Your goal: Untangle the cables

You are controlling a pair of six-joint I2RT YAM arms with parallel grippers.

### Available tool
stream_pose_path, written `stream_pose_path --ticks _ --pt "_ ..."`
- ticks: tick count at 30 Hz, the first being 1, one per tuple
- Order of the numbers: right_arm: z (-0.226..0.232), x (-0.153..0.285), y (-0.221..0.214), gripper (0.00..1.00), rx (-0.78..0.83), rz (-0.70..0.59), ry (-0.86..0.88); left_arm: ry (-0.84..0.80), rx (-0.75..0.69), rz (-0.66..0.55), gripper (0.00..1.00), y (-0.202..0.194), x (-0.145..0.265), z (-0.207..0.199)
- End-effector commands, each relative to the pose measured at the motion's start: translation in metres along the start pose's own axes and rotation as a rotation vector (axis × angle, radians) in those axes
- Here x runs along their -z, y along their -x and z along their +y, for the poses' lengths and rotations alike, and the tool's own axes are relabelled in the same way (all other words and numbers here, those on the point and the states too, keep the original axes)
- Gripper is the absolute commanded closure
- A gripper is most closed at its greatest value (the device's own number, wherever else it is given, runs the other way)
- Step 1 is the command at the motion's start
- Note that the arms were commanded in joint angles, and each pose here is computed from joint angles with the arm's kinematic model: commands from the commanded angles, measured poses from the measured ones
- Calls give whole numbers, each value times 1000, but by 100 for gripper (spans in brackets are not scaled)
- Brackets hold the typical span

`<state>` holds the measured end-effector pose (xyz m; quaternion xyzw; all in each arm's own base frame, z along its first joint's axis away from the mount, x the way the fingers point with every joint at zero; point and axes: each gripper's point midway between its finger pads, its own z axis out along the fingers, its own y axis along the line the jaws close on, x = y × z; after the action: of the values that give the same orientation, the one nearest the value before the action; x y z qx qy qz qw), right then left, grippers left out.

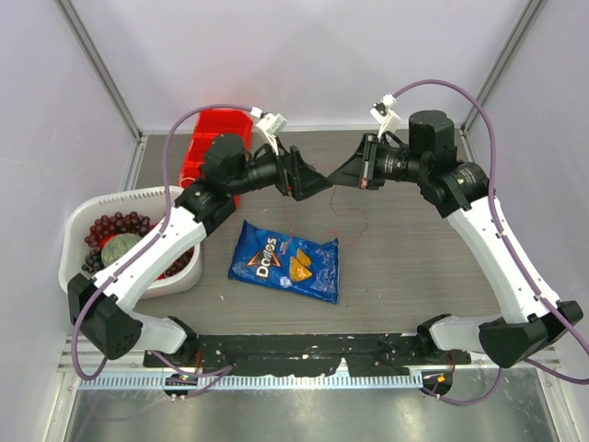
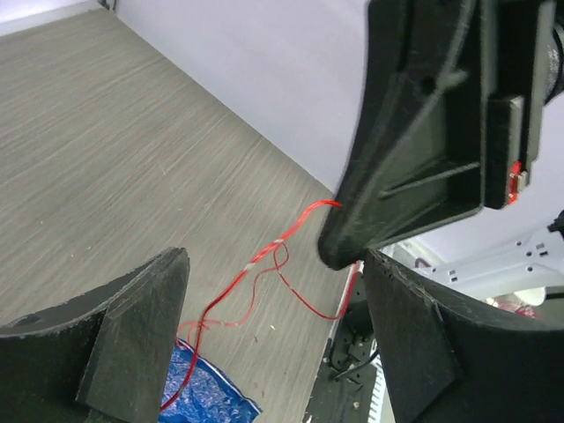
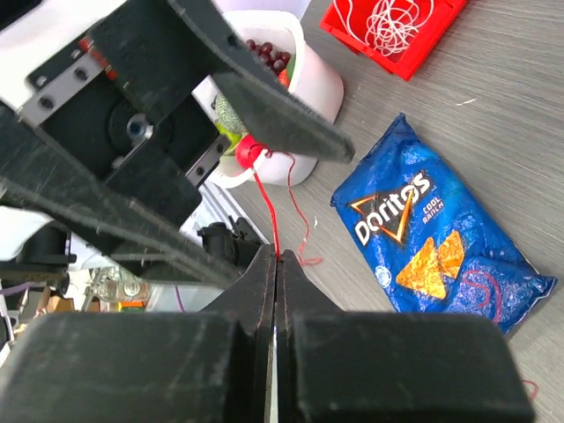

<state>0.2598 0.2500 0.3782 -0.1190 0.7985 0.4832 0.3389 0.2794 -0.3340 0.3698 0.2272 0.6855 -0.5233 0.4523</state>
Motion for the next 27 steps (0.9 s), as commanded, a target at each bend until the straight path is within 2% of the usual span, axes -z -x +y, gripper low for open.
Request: stream_pose_path --ticks 1,5,11,13,17,20,24,27 --pt "10 3 19 99 2 -81 2 13 -146 -13 22 6 -9 -26" --pt "-5 3 30 99 -109 -159 -98 209 -197 -42 36 -1 -11 -9" --pt "-11 3 36 99 -190 -218 -179 323 -331 -77 35 -4 -16 -17" --pt "-13 4 37 99 -195 -232 -205 368 -354 -84 37 -2 -17 -13" --pt "-14 7 40 99 -216 -259 -235 453 -385 -68 55 -3 -18 -3" --pt "-10 5 40 99 -226 -263 -222 474 -406 -62 63 -3 -21 0" --pt "-10 2 38 99 -234 -258 -227 468 -421 -64 85 -3 -28 2" --pt "-13 -1 40 99 -236 -260 -234 456 -434 -60 90 -3 -34 2"
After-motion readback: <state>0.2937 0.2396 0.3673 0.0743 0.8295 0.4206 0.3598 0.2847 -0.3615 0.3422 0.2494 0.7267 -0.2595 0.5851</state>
